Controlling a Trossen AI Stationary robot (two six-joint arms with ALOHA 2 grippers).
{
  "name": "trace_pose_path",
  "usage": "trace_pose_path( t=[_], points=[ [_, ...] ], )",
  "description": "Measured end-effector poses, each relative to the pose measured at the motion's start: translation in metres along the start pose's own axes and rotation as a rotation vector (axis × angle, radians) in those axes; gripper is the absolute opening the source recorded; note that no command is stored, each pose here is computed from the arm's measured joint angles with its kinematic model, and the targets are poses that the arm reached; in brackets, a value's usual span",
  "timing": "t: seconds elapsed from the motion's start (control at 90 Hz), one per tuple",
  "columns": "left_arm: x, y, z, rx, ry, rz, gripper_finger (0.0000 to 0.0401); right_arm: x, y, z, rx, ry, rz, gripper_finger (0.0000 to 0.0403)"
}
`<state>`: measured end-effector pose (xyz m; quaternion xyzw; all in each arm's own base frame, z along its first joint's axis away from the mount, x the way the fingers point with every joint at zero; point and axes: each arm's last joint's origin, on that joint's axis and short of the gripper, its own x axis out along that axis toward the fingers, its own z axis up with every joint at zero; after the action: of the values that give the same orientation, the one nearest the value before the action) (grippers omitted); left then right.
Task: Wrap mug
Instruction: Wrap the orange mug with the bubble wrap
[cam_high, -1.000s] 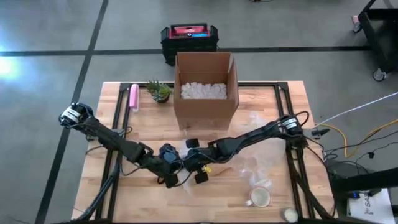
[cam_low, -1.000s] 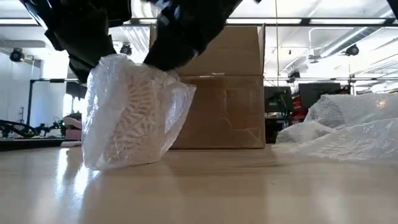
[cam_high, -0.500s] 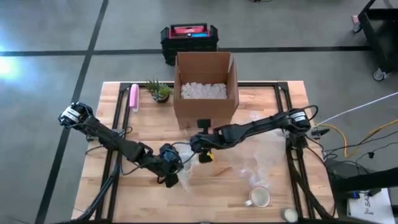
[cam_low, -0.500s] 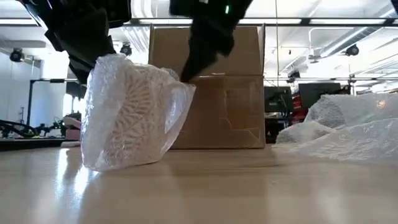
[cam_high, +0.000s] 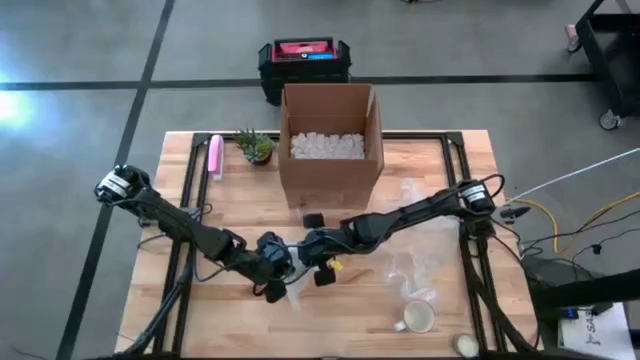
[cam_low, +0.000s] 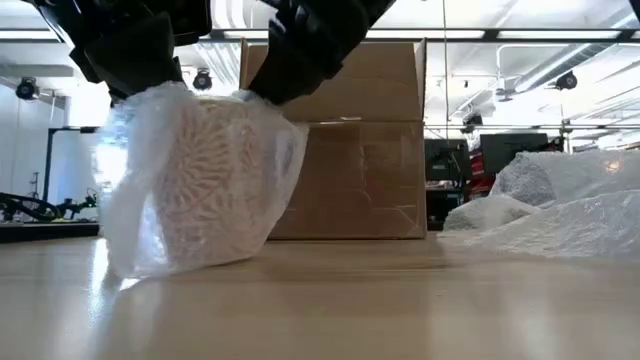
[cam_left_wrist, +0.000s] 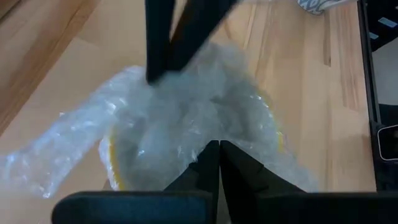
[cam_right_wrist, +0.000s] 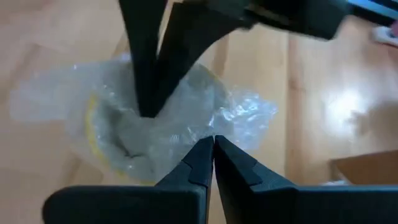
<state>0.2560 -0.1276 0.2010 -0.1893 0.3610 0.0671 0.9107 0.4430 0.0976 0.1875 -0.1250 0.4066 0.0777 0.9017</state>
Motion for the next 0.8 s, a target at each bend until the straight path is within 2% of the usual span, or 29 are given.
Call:
trace_pose_path(
  t=[0.233, 0.522, 0.667, 0.8],
  points=[
    [0.0, 0.0, 0.0, 0.0, 0.001, -0.002, 0.0, 0.002, 0.013, 0.004, -0.069, -0.045, 0.013, 0.0002],
    [-0.001, 0.0, 0.001, 0.004, 0.011, -0.011, 0.0, 0.012, 0.018, -0.002, -0.059, -0.025, 0.022, 0.0002],
    [-0.015, -0.006, 0.015, 0.02, -0.021, -0.018, 0.0, 0.013, 0.018, -0.001, -0.066, -0.025, 0.022, 0.0002],
    [-0.023, -0.009, 0.026, 0.034, -0.09, 0.06, 0.0, 0.013, 0.019, -0.001, -0.069, -0.025, 0.024, 0.0002]
  ],
)
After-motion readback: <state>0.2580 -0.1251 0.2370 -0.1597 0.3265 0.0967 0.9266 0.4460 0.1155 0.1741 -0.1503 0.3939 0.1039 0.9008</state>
